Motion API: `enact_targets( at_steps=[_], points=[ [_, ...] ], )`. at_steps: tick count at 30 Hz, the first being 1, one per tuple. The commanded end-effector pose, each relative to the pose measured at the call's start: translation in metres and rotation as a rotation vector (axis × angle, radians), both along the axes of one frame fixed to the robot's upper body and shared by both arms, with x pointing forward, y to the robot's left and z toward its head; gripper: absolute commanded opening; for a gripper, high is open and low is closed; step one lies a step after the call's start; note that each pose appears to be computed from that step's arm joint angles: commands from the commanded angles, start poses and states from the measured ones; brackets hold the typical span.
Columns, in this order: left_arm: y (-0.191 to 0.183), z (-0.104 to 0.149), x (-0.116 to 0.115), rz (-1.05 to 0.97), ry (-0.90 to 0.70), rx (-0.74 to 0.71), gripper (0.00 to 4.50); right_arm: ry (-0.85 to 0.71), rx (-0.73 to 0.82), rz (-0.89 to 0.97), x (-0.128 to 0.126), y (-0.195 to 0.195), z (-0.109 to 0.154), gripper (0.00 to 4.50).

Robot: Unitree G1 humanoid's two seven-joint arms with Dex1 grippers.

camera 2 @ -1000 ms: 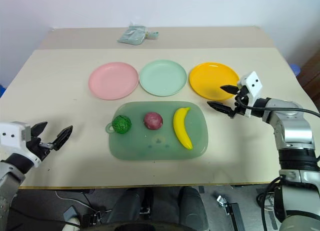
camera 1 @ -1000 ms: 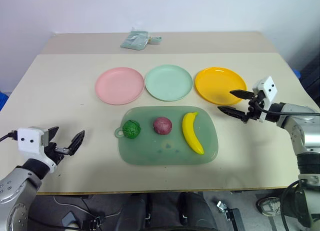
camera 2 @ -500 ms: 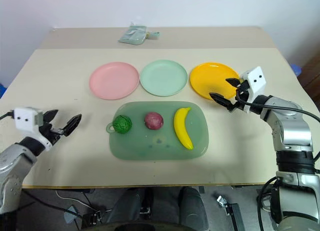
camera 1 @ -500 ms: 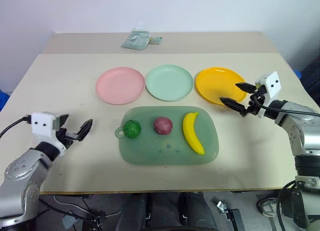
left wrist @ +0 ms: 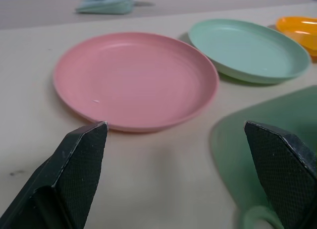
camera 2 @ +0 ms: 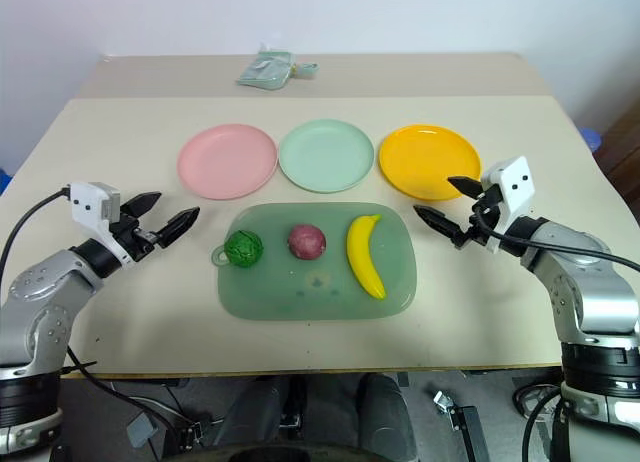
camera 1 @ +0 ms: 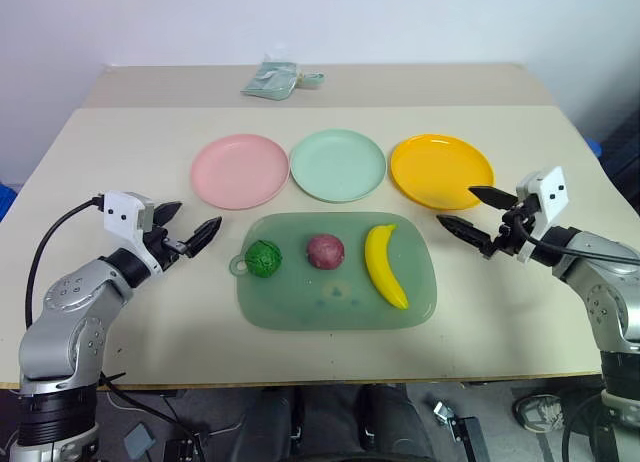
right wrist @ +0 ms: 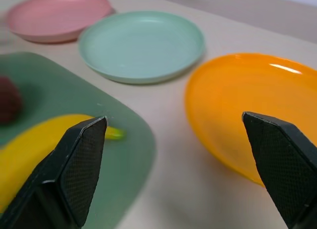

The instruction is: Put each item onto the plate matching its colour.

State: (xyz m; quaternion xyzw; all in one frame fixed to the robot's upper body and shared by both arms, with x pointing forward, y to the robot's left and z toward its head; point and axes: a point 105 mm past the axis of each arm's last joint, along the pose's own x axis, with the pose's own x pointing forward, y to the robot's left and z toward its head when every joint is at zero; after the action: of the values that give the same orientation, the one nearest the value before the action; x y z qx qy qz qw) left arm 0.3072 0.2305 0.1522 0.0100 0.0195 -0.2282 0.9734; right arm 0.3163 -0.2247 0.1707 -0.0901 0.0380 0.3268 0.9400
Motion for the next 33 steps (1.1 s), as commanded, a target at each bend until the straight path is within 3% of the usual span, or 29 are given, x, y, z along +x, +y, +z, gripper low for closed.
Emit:
enact_targets(
  at_steps=[1, 15, 31, 33],
  points=[
    [-0.014, 0.015, -0.004, -0.074, -0.041, 0.001, 4.50, -0.039, 0.006, 0.041, -0.006, 0.006, 0.009, 4.45],
    [-0.051, 0.010, -0.016, -0.263, -0.006, 0.032, 4.50, -0.050, 0.024, 0.149, -0.012, 0.027, 0.001, 4.45],
    [-0.077, -0.028, -0.016, -0.394, 0.088, 0.225, 4.50, 0.031, -0.061, 0.485, -0.056, 0.102, 0.002, 4.45],
    [-0.079, -0.029, -0.015, -0.400, 0.087, 0.229, 3.97, 0.028, -0.065, 0.488, -0.056, 0.105, 0.001, 4.50]
  ],
)
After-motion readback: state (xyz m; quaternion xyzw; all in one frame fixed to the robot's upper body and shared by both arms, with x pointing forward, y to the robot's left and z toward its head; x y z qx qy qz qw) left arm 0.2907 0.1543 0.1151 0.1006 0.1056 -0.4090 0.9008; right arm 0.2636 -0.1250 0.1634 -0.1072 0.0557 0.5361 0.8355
